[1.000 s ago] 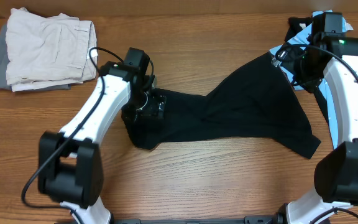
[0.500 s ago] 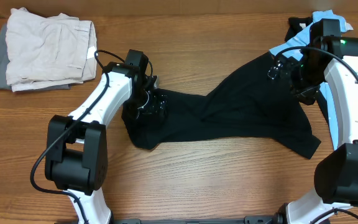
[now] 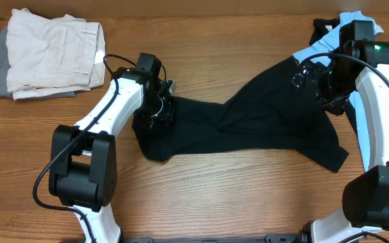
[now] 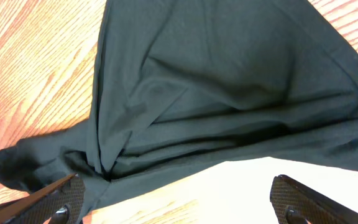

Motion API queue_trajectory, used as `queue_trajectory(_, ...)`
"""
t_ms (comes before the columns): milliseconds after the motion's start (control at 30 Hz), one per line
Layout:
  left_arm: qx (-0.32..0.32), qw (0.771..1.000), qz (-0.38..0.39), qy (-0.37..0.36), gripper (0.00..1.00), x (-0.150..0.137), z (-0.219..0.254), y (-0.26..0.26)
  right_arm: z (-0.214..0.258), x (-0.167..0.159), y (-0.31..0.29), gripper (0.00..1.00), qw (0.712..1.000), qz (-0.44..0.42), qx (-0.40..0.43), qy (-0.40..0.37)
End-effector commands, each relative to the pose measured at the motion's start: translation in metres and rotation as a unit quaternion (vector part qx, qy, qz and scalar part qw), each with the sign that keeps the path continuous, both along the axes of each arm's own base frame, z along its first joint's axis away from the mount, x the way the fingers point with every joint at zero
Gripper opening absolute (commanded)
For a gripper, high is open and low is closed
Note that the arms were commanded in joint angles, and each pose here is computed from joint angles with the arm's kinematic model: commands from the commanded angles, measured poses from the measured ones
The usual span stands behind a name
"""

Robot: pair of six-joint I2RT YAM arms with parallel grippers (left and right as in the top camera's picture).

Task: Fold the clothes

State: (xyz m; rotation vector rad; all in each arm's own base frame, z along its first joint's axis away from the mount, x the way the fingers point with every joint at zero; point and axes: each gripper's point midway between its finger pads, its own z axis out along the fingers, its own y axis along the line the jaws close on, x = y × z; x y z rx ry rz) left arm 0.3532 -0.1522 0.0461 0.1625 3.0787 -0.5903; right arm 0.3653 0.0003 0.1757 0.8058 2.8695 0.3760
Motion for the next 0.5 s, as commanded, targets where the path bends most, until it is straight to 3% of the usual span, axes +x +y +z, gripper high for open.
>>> queue_trajectory(0,0.004,1.000,-0.003,-0.011,0.04,0.006,0.004,0.002,0.022,-0.001,0.002,0.99,0.999,0.003,-0.003,-0.032)
queue_trajectory(200,-0.007,0.998,-0.007,-0.063,0.04,0.013,0.065,0.000,0.051,-0.011,0.003,0.99,0.997,0.003,-0.007,-0.072)
queue_trajectory(467,-0.010,0.998,-0.007,-0.062,0.04,-0.043,0.132,0.003,0.080,-0.042,0.006,1.00,0.996,0.002,-0.009,-0.091)
